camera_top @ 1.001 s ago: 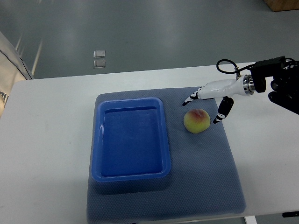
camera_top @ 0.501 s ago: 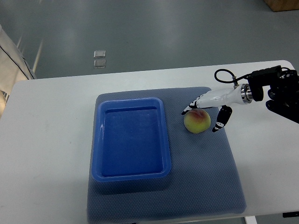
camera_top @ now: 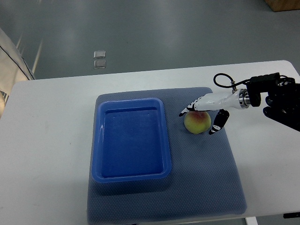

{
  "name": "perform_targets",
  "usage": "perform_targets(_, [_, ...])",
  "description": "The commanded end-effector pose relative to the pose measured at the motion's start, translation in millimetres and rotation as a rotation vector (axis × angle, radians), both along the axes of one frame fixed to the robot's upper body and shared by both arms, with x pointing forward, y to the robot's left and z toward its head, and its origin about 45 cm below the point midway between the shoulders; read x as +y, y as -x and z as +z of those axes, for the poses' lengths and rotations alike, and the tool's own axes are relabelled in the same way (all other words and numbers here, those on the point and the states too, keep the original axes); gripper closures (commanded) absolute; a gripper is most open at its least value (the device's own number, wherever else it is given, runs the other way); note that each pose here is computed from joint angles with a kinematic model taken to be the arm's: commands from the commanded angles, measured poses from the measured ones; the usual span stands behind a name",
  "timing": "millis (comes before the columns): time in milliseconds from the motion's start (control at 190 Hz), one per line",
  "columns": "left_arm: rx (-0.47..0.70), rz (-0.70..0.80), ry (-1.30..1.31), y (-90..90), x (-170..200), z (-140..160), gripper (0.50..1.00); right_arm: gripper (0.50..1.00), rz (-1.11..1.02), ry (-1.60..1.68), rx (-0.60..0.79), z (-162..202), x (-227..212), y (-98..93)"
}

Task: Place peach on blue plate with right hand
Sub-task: 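Lower the right hand and close its fingers around the peach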

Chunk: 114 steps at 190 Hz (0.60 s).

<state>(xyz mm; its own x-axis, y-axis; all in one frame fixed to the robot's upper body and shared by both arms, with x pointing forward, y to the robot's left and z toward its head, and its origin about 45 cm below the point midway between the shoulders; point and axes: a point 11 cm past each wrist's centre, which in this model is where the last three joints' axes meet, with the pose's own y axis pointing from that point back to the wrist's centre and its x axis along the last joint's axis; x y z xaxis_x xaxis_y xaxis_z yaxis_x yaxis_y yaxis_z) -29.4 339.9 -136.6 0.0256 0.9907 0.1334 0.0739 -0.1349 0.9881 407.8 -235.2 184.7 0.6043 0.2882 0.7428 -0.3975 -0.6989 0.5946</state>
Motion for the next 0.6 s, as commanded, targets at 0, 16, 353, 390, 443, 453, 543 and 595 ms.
perform_targets(0, [0.000,-0.001,0.000,0.0,0,0,0.500,0.652,0.004,-0.007,0.000,-2,3,1.1])
perform_targets(16, [0.000,-0.001,0.000,0.0,0,0,0.500,0.666,0.005,-0.008,0.001,-3,4,1.6])
perform_targets(353, [0.000,-0.001,0.000,0.0,0,0,0.500,0.793,-0.011,-0.011,-0.005,-1,1,-2.7])
perform_targets(390, [0.000,-0.001,0.000,0.0,0,0,0.500,0.791,-0.012,-0.013,-0.008,0,2,-3.5])
perform_targets(443, [0.000,-0.001,-0.002,0.0,1,0,0.500,0.789,-0.012,-0.022,-0.012,4,2,-5.4])
perform_targets(453, [0.000,-0.003,-0.002,0.0,1,0,0.500,0.789,-0.012,-0.025,-0.012,5,3,-5.8])
perform_targets(543, [0.000,-0.003,-0.005,0.0,2,0,0.500,0.783,-0.017,-0.046,-0.027,16,6,-11.8])
perform_targets(595, [0.000,-0.001,-0.005,0.0,2,0,0.500,0.783,-0.017,-0.053,-0.041,24,8,-16.3])
